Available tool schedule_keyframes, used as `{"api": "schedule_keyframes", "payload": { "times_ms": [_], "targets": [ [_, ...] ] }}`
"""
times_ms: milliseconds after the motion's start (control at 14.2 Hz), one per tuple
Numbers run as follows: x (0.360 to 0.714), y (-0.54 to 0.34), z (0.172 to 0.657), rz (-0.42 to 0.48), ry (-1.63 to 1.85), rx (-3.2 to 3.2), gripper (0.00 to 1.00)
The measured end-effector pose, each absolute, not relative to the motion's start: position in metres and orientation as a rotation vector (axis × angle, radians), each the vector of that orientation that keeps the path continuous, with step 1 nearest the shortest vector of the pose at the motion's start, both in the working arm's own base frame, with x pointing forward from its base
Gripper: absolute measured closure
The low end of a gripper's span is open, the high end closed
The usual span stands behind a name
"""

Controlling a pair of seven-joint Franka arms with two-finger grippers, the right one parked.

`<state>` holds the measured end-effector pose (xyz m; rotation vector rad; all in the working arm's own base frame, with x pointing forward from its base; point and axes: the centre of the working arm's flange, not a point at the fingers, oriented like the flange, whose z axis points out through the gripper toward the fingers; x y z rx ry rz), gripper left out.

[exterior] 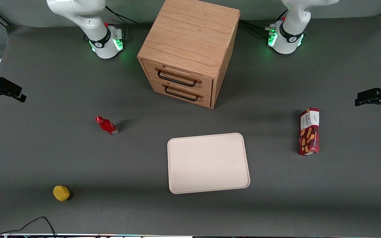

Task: Place red cookie box on tray

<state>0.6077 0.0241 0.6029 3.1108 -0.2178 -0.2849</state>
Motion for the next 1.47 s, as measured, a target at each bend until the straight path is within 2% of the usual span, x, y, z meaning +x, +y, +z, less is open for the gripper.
{"api": "schedule_keyframes", "payload": {
  "times_ms": [281,421,561,702,842,1123,1193,1333,1474],
  "targets": [
    [0.606,0.025,0.601,-0.313,-0.212,3.110,0.00],
    [0.611,0.025,0.577,-0.353,-0.211,3.104,0.00],
    [0.629,0.026,0.516,-0.325,-0.223,3.108,0.00],
    [0.635,0.028,0.434,-0.313,-0.258,3.106,0.00],
    [0.627,0.028,0.367,-0.295,-0.272,3.109,0.00],
    [0.592,0.026,0.275,-0.147,-0.323,3.126,0.00],
    [0.581,0.026,0.256,-0.115,-0.321,3.129,0.07],
    [0.566,0.026,0.237,-0.098,-0.307,3.126,0.31],
    [0.565,0.026,0.238,-0.084,-0.286,3.119,0.54]
  ]
}}
